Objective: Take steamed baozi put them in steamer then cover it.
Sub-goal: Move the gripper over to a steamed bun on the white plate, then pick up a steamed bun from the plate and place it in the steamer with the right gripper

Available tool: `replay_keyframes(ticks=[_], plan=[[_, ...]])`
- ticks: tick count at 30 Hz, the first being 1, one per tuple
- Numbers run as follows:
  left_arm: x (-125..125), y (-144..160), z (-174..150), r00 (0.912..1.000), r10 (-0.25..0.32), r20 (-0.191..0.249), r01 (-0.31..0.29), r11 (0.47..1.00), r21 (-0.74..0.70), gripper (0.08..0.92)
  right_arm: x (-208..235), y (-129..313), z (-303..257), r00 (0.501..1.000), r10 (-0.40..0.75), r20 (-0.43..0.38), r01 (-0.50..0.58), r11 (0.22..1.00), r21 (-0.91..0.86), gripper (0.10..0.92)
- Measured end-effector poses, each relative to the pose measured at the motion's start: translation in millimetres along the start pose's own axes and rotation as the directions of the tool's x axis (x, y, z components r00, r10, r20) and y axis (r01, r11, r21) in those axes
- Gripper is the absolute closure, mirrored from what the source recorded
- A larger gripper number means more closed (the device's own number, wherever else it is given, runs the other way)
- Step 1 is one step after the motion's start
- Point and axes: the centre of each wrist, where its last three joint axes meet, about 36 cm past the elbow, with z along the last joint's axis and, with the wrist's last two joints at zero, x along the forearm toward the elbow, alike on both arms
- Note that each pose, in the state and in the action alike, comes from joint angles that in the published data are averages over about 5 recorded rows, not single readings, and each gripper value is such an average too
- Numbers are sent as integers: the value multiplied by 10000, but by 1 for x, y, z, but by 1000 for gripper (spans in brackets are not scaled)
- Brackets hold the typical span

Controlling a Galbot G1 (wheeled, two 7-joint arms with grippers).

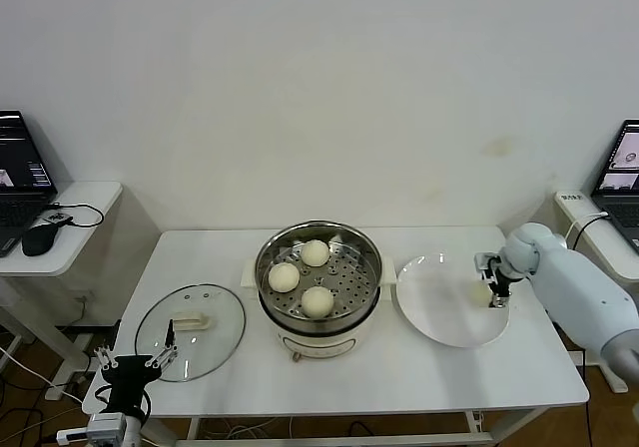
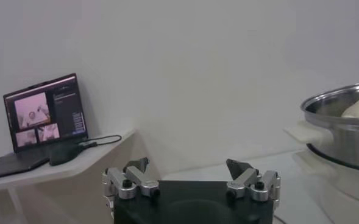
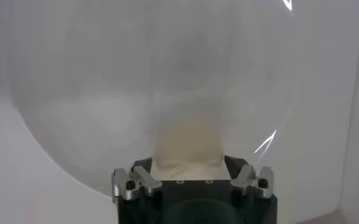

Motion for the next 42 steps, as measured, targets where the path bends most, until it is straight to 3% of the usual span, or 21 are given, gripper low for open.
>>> replay_keyframes(ticks=[12, 22, 32, 42], plan=[[2, 1, -2, 10000, -39, 36, 38, 10000, 49, 177, 1, -1, -1, 10000, 5, -5, -5, 10000, -9, 395], [4, 0, -10, 9998, -26, 191, 24, 9999, 131, 177, 29, -10, 0, 9997, 218, 98, -219, 9998, 30, 435], [5, -4, -16, 9994, 41, 342, -50, 9997, 237, 177, 115, -36, -6, 9921, 1060, 677, -1063, 9943, 17, 429], [5, -4, -20, 9990, 73, 452, -84, 9997, 233, 177, 218, -57, -64, 9583, 1946, 2093, -2014, 9794, 114, 415]])
